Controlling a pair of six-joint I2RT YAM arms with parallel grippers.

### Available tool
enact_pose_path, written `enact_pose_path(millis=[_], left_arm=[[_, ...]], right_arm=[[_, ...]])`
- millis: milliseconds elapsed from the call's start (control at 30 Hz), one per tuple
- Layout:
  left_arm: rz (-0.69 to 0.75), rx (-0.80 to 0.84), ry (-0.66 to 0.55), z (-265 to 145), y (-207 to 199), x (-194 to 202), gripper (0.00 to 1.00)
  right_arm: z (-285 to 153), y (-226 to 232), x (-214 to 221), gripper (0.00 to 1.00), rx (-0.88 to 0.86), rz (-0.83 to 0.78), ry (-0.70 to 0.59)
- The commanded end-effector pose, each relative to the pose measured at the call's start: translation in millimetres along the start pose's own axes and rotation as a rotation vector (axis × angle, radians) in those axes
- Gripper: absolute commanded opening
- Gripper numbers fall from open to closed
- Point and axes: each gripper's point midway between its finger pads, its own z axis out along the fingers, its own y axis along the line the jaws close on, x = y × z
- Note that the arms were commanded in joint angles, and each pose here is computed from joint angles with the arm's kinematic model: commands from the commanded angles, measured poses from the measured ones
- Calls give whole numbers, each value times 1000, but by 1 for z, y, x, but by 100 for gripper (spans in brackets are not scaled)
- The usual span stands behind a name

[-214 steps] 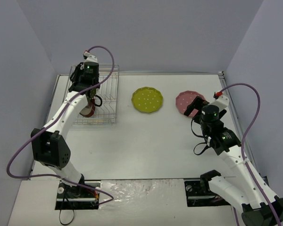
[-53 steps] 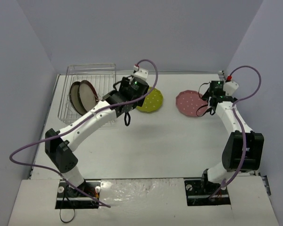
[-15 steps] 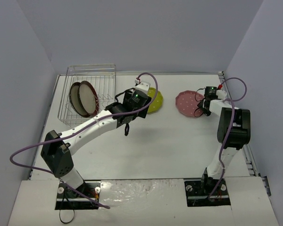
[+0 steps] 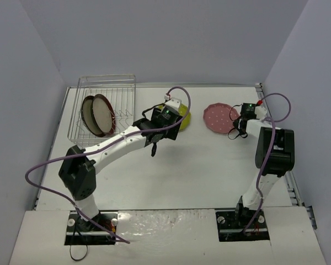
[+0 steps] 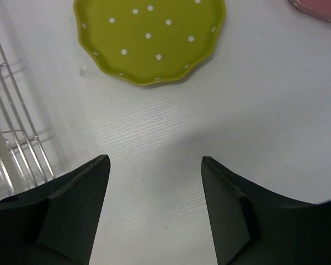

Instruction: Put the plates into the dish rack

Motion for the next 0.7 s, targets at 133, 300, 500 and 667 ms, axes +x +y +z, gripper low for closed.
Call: enact_pose_path(millis=[133, 300, 500, 667], left_arm=[[-154, 232, -55, 17, -61, -48, 69], [-258, 400, 16, 46, -98, -53, 70], [-440, 590, 76, 77, -127, -54, 70], [-530, 697, 101, 87, -146, -52, 70]], right_arm=[[-46, 16, -18, 0, -89, 16, -31], [-59, 20, -19, 0, -123, 21, -33], [-72, 18, -19, 0, -136, 19, -36], [-86, 20, -25, 0, -157, 20, -51]])
